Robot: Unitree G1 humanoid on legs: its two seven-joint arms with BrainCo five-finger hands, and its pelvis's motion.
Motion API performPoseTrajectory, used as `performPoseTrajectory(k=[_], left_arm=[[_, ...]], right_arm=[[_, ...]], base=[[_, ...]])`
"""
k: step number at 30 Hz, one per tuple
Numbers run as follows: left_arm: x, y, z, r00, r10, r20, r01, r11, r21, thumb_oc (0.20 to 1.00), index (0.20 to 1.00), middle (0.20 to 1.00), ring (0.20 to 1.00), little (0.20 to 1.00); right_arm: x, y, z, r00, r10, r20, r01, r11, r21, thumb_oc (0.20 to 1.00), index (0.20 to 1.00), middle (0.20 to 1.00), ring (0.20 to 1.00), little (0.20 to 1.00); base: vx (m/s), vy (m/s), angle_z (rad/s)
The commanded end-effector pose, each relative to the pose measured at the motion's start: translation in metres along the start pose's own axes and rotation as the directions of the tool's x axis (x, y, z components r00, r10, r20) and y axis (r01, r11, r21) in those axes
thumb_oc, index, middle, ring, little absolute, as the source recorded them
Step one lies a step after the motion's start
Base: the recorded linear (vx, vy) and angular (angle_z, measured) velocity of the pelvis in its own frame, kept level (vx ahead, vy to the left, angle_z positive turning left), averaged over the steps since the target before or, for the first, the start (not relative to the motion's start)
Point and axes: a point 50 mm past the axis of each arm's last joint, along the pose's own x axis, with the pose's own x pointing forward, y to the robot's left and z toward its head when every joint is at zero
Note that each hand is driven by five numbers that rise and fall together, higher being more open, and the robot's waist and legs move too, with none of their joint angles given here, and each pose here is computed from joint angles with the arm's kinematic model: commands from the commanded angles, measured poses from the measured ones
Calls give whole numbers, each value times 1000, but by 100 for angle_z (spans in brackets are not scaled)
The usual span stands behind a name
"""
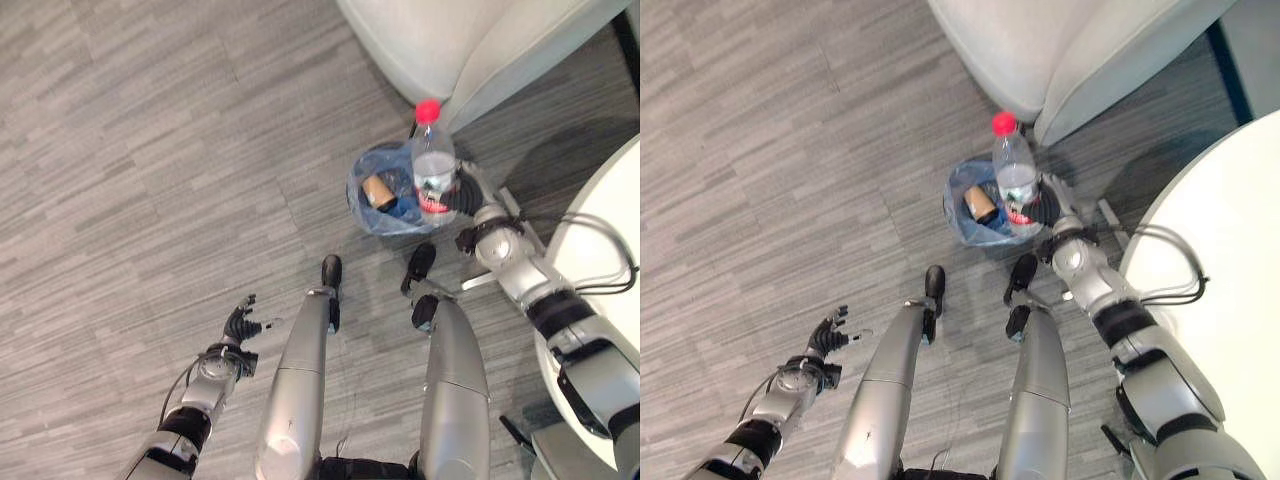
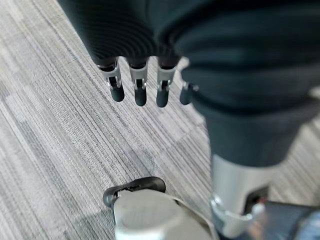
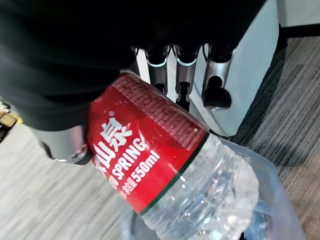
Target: Gather garbage on tea table into small bin, then transfer packed bag to large trash can.
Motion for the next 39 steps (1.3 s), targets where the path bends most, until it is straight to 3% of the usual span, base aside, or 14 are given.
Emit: performPoseTrajectory(k=[1, 10, 11, 12, 16, 25, 27, 31, 39], left_arm=[[-7, -3, -4, 1000, 9, 17, -8, 1000, -21, 1000, 1000, 1000, 1000, 1000], [-2, -16, 20, 994, -28, 102, 32, 999, -36, 1000, 1000, 1000, 1000, 1000], [-1, -19, 23, 993, -39, 111, 42, 999, -25, 1000, 1000, 1000, 1000, 1000], [-1, -20, 24, 993, -42, 115, 45, 999, -23, 1000, 1000, 1000, 1000, 1000], [-1, -22, 27, 991, -45, 122, 48, 999, -22, 1000, 1000, 1000, 1000, 1000], [1, -21, 30, 991, -20, 133, 24, 999, -35, 1000, 1000, 1000, 1000, 1000], [0, -19, 28, 992, -10, 130, 15, 999, -36, 1000, 1000, 1000, 1000, 1000], [-2, -17, 24, 992, 0, 126, 3, 1000, -26, 1000, 1000, 1000, 1000, 1000], [1, -7, 31, 989, 7, 151, -8, 1000, 7, 1000, 1000, 1000, 1000, 1000]], right_arm=[[11, -13, 18, 996, -76, 50, 74, 996, 47, 200, 200, 200, 200, 200], [38, -34, 34, 992, -124, 31, 124, 992, 1, 200, 200, 200, 200, 200], [40, -38, 37, 990, -136, 35, 136, 991, -13, 514, 514, 514, 514, 514], [41, -39, 36, 990, -137, 29, 138, 990, -20, 1000, 1000, 1000, 1000, 1000], [40, -36, 30, 992, -126, 6, 126, 991, -37, 1000, 1000, 1000, 1000, 1000], [22, -14, 8, 999, -41, 30, 47, 972, -231, 1000, 1000, 1000, 1000, 1000], [14, -16, 6, 994, -3, 113, 45, 927, -373, 1000, 1000, 1000, 1000, 1000], [1, -16, -6, 987, 62, 150, 23, 862, -507, 1000, 1000, 1000, 1000, 1000], [-5, 0, -36, 984, 178, 10, -127, 739, -661, 1000, 1000, 1000, 1000, 1000]], base=[[3, 48, 5], [3, -8, 9], [-9, -30, 24], [-7, -26, 21], [-9, -25, 14], [-4, -7, 1], [0, 0, 0], [-8, -22, 0], [-6, -33, -3]])
